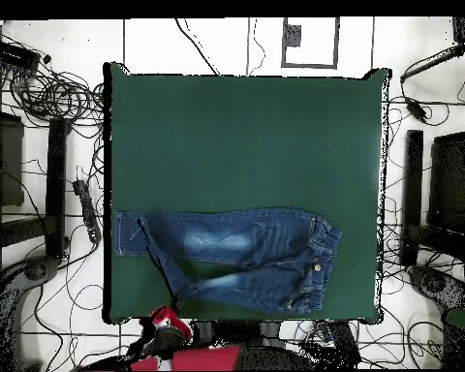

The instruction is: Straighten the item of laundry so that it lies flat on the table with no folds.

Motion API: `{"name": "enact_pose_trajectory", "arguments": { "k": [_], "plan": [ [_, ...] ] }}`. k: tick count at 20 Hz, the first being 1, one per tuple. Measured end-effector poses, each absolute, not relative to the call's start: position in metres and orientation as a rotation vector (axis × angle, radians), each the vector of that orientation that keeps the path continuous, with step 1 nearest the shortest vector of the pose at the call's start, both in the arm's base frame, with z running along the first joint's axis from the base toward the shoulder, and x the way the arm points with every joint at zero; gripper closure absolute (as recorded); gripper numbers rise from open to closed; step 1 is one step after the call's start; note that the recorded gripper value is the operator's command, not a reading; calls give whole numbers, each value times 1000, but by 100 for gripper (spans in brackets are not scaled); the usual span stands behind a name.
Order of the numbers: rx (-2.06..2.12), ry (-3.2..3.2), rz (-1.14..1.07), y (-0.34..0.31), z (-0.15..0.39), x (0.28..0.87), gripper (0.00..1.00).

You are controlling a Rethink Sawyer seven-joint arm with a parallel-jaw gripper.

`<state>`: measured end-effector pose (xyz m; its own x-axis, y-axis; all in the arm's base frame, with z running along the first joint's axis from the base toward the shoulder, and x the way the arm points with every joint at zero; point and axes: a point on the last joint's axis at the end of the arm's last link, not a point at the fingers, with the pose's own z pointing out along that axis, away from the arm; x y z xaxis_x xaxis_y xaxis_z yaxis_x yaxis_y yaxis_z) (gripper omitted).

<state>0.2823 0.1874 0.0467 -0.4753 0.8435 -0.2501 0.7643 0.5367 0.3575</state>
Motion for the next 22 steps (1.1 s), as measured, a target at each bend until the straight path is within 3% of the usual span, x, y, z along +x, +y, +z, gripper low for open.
{"name": "enact_pose_trajectory", "arguments": {
  "k": [11, 22],
  "plan": [
    [1341, 2520, 498, 188, 70, 240, 100],
    [1408, 2642, 617, 169, 48, 244, 100]
  ]
}}
